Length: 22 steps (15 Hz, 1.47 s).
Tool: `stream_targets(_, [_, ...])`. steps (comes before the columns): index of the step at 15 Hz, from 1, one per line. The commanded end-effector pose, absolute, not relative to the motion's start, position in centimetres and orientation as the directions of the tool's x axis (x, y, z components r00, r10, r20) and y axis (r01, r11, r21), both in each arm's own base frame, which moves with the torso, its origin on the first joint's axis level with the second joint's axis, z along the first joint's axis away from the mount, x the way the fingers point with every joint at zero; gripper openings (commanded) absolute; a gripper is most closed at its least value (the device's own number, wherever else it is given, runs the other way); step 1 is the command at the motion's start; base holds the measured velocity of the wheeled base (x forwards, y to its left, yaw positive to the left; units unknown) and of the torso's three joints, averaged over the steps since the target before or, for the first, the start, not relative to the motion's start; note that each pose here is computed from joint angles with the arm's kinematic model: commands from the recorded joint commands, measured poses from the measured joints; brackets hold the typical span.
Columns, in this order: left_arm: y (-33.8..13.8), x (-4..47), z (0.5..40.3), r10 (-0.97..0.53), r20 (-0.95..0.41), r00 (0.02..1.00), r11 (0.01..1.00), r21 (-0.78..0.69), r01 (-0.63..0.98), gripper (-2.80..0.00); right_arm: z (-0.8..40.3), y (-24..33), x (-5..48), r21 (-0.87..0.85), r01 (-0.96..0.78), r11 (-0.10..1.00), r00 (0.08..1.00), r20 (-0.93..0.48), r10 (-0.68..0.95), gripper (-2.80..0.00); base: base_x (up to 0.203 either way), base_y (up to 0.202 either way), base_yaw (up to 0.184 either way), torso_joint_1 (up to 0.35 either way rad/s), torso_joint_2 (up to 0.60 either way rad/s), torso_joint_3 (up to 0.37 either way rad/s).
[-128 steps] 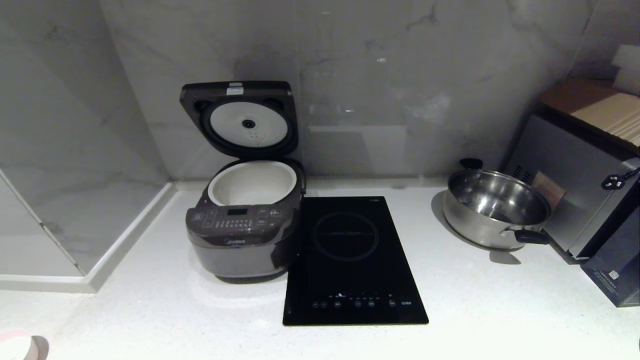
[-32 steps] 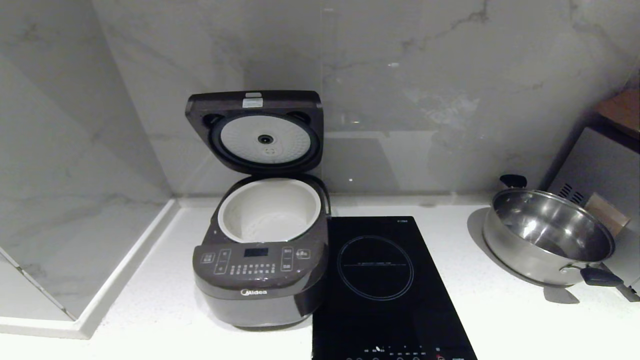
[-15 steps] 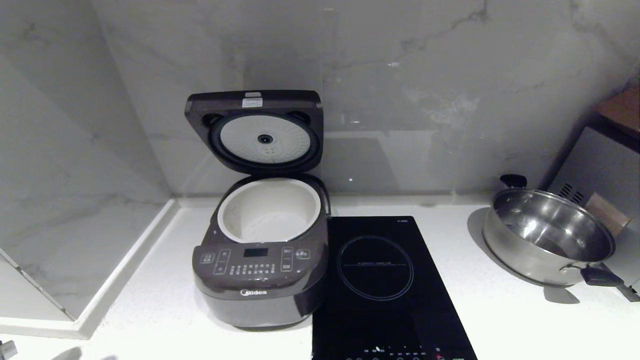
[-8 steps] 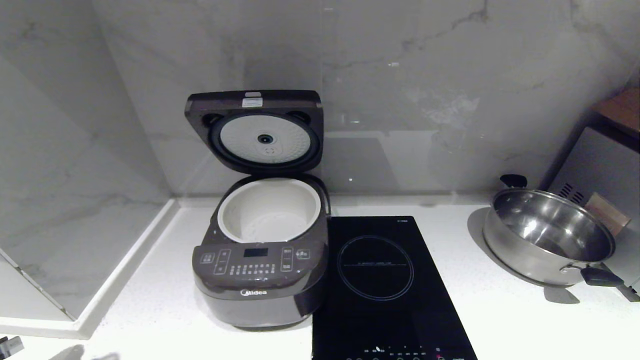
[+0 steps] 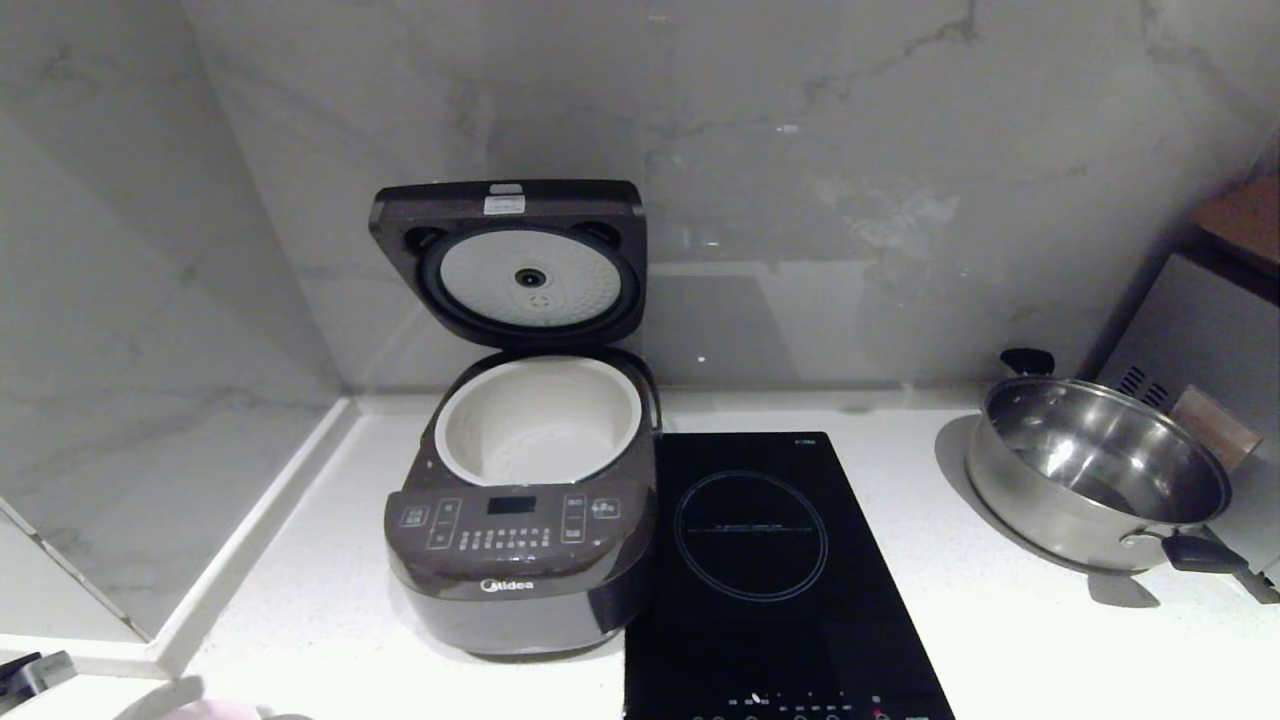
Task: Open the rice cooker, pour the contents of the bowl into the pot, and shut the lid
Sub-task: Pour the water from the bowl into the rice cooker
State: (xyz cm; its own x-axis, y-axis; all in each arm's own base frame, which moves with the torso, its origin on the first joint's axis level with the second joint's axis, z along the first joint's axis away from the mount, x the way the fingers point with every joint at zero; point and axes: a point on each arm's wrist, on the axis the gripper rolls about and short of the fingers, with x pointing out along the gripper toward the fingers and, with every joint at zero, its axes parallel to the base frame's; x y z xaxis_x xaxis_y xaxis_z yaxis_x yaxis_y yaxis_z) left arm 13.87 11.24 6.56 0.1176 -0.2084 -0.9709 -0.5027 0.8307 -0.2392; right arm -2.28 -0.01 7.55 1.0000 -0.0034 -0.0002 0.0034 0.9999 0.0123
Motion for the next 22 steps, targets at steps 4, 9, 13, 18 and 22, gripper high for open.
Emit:
stream_targets(4, [9.9,15.2,8.1,-0.180,-0.969,0.170,0.840,-0.242,-0.486,-2.80,7.5,0.0,-2.3,0.012,0.003,1.000,1.000,0.000,-0.003,-2.80,0.000,0.000,0.000,0.000,0.00,0.000])
stream_targets(9, [9.4,17.1,10.2,-0.179,-0.967,0.182,0.853,-0.245,-0.460,-2.80,7.5,0.0,-2.3,0.012,0.003,1.000,1.000,0.000,-0.003,-2.80,0.000,0.000,0.000,0.000,0.00,0.000])
stream_targets(13, [8.8,18.5,11.1,-0.190,-0.965,0.178,0.867,-0.250,-0.432,-2.80,7.5,0.0,-2.3,0.012,0.003,1.000,1.000,0.000,-0.003,-2.80,0.000,0.000,0.000,0.000,0.00,0.000])
stream_targets(18, [8.0,19.8,12.7,-0.237,-0.960,0.152,0.869,-0.279,-0.409,-2.80,7.5,0.0,-2.3,0.012,0.003,1.000,1.000,0.000,-0.003,-2.80,0.000,0.000,0.000,0.000,0.00,0.000])
stream_targets(22, [7.4,21.5,14.2,-0.281,-0.951,0.131,0.872,-0.310,-0.378,-2.80,7.5,0.0,-2.3,0.012,0.003,1.000,1.000,0.000,-0.003,-2.80,0.000,0.000,0.000,0.000,0.00,0.000])
